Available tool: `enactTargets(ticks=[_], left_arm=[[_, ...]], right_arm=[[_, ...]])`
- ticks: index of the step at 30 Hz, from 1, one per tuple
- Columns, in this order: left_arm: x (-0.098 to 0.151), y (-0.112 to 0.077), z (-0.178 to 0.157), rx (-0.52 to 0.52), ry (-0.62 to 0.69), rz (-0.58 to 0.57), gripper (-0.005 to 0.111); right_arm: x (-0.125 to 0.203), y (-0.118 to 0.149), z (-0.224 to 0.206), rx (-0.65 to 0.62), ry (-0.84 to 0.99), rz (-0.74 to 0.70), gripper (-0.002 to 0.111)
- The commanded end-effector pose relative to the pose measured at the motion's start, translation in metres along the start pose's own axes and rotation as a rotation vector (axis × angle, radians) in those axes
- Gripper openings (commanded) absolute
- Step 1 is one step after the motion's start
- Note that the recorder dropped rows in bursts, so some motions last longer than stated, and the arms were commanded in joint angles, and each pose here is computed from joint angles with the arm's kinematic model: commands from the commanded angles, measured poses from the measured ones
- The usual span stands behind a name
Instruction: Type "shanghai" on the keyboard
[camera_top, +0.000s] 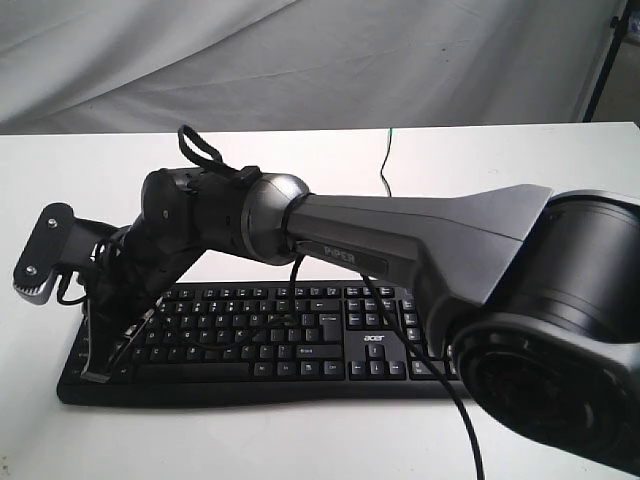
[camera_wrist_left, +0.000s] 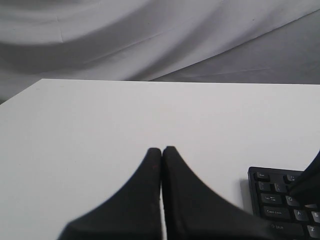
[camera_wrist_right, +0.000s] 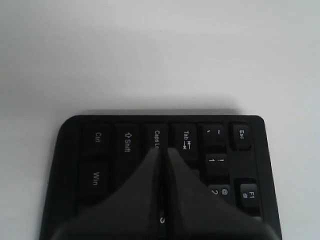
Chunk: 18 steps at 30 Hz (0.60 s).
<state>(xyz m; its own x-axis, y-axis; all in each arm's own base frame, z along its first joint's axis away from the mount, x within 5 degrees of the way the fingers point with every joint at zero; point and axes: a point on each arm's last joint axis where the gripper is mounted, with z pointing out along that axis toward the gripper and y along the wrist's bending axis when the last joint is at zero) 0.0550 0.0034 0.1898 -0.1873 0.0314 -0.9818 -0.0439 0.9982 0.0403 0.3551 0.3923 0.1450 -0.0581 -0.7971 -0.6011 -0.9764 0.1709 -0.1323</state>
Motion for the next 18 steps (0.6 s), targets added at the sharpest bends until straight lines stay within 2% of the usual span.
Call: enactTargets(ticks=[1,18], left_arm=[[0.001,0.0,0.0,0.004,-0.009,-0.001,0.001],[0.001,0.0,0.0,0.004,-0.009,-0.001,0.001]], right_arm=[[-0.002,-0.004,-0.002,0.023,-0.009,0.004,0.0],[0.011,-0.005,0.01,0.0,0.031,0.022,0.0]])
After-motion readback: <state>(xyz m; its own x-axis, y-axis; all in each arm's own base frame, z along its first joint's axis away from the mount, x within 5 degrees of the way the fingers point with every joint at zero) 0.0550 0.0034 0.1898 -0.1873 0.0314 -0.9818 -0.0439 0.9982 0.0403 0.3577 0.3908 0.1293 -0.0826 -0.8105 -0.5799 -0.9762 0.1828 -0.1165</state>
